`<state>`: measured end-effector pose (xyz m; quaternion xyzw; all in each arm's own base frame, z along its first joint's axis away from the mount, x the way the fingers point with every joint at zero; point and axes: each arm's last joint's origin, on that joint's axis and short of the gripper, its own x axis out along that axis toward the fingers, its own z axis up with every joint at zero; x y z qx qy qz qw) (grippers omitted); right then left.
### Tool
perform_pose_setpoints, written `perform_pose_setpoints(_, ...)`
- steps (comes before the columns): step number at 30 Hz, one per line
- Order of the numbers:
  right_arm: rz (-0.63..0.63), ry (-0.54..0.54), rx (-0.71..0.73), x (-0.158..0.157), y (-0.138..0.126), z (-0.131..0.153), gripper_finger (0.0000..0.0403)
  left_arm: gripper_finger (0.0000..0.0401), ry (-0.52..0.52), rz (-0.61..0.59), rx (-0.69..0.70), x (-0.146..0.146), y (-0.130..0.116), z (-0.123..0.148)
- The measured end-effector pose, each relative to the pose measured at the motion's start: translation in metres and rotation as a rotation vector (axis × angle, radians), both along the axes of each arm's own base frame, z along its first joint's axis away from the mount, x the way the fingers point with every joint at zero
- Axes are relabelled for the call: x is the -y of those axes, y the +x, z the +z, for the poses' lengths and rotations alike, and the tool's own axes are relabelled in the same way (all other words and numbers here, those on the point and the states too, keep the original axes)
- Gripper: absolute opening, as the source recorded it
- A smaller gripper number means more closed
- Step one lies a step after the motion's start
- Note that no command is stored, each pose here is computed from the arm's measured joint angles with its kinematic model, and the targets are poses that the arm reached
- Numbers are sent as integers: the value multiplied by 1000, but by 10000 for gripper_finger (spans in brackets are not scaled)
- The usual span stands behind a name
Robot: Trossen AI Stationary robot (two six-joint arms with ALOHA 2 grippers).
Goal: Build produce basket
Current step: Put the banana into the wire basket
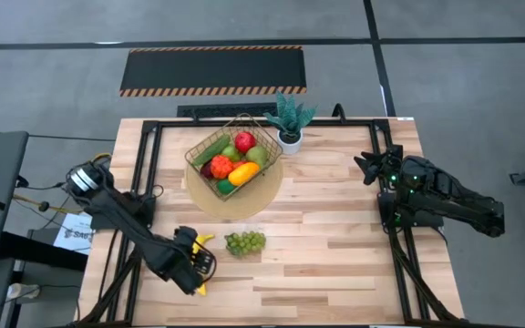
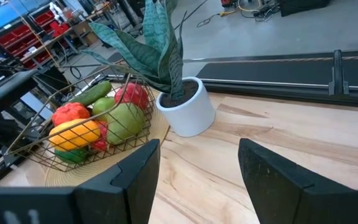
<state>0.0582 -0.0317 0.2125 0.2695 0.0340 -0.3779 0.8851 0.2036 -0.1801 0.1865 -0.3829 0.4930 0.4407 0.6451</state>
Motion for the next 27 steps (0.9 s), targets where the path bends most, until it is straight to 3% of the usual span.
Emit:
perform_pose_setpoints(7, 0, 1, 0, 0, 0, 0, 240, 270, -30, 24, -69, 13, 11, -32)
perform_pose_setpoints(11, 0, 0, 0, 0, 0, 0, 240, 260, -66, 18, -64, 17, 14, -38)
perform_pose_setpoints(14, 0, 0, 0, 0, 0, 0, 240, 223, -64, 15, -61, 17, 15, -38)
perform_pose_setpoints(21, 0, 0, -1, 0, 0, 0, 240, 91, -78, -2, -38, 18, 17, -37)
perform_pose_setpoints(27, 0, 0, 0, 0, 0, 0, 240, 85, -74, 5, 48, 18, 24, -15)
